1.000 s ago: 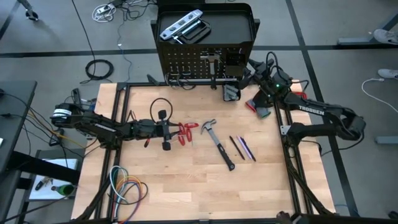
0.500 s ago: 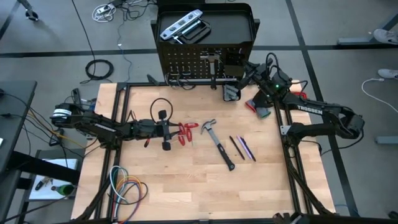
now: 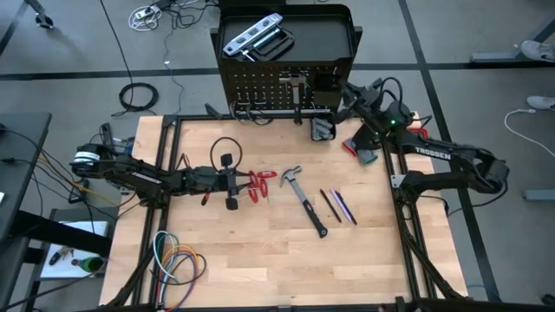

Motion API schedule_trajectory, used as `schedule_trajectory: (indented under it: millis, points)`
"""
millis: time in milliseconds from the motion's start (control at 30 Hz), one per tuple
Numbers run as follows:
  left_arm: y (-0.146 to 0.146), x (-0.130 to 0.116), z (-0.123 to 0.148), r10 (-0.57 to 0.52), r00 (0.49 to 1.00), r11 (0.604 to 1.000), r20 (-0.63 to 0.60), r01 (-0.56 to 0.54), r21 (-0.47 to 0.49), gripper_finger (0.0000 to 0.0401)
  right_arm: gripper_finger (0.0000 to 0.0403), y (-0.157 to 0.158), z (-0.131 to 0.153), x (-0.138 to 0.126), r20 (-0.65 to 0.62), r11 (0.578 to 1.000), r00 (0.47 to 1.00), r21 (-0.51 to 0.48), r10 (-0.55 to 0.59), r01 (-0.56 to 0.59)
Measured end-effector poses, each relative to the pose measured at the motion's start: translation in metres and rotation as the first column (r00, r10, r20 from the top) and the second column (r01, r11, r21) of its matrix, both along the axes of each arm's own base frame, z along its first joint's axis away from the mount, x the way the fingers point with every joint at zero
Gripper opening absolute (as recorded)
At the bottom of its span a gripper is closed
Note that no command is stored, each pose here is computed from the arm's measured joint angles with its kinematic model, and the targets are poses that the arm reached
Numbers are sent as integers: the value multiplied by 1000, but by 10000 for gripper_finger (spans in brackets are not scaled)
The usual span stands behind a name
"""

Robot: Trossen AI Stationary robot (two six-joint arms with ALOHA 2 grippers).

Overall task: Hang tools onto peg board
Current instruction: Remove the black pen from the top basket from the peg board

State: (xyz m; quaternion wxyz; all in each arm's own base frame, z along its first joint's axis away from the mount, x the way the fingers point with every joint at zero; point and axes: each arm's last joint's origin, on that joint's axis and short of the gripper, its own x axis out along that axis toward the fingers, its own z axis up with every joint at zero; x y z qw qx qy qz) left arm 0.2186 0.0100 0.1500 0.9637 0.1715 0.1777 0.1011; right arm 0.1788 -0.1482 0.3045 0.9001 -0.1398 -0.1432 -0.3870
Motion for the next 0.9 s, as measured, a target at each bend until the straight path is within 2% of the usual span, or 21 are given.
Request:
schedule_trajectory:
  millis: [100,333,400,467,567,633,700,800,900]
  points:
    - [0,0,-1,1,1000,1000,-12,-1,0,122,14,10,7,1,11,999,999,-29,45,-45]
    - [0,0,0,0,1000,1000,-1,0,0,122,14,50,29,-4,23,976,989,-166,147,-141]
    - [0,0,0,1,1000,1000,0,-1,-2,122,14,60,33,-7,29,972,984,-165,174,-167]
    - [0,0,0,1,1000,1000,0,-1,-2,122,14,68,35,-11,25,970,974,-108,223,-219]
    - [0,0,0,1,1000,1000,0,-1,-3,122,14,74,36,-16,0,941,950,136,312,-310]
    - [0,0,0,2,1000,1000,0,-2,-3,122,14,75,32,-18,-39,889,938,336,344,-312]
    - [0,0,0,2,1000,1000,1,-2,-3,122,14,76,22,-19,-79,809,930,524,359,-267]
    - [0,0,1,2,1000,1000,13,-2,-3,122,14,78,2,-19,-87,628,911,750,403,-206]
    - [0,1,3,2,999,1000,33,-2,-3,122,14,82,-20,-17,-147,463,881,882,449,-89]
